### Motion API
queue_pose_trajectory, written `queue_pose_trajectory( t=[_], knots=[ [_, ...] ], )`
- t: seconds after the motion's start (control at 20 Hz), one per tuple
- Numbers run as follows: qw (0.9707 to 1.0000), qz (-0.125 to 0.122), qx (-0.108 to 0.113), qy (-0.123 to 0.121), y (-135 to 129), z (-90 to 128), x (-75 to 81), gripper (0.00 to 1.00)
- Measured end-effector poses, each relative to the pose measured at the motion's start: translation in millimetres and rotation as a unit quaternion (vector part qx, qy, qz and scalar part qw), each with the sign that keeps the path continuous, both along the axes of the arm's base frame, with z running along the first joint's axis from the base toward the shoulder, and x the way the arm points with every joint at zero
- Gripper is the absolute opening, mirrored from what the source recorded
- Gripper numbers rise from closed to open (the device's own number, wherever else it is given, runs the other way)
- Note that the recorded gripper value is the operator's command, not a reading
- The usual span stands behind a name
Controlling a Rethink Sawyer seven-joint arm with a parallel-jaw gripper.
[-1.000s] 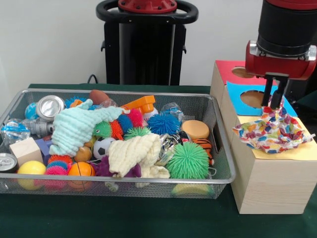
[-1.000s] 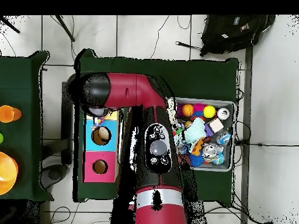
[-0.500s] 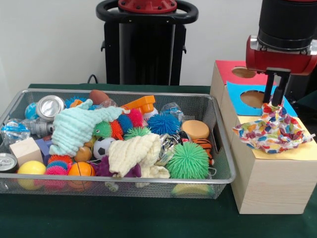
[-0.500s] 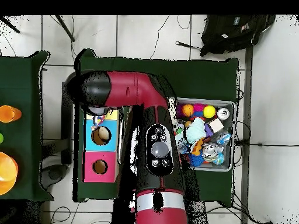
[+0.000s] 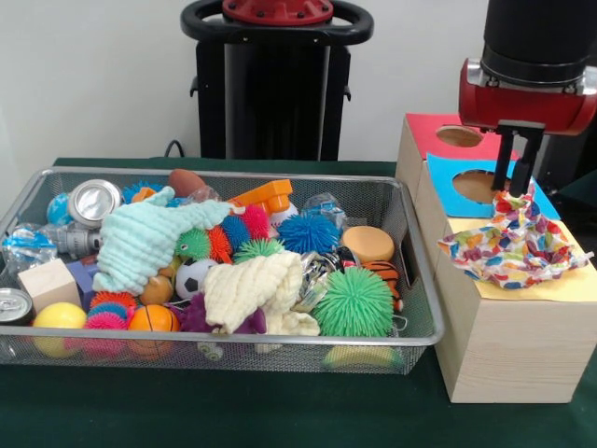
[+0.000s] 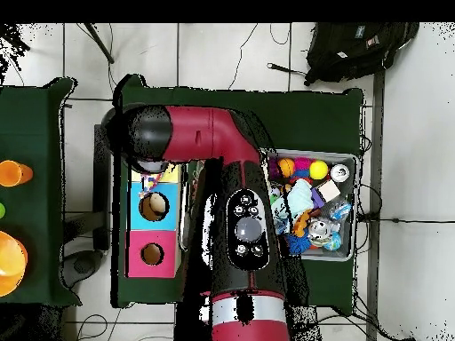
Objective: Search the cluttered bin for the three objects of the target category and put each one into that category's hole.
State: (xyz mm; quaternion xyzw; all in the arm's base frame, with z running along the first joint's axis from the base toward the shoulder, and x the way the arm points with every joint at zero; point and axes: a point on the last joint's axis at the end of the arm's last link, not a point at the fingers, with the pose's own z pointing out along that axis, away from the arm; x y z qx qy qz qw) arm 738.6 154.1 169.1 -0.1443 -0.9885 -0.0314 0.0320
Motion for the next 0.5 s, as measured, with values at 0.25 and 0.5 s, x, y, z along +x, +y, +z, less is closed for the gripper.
queue_pose_trajectory(
  t=[0.25, 0.5],
  knots=[
    [0.9999, -0.01, 0.0, -0.009, -14.5, 4.0, 10.5, 0.0],
    [0.9999, -0.013, 0.0, -0.007, -19.1, -2.7, 12.8, 0.0]
  ],
)
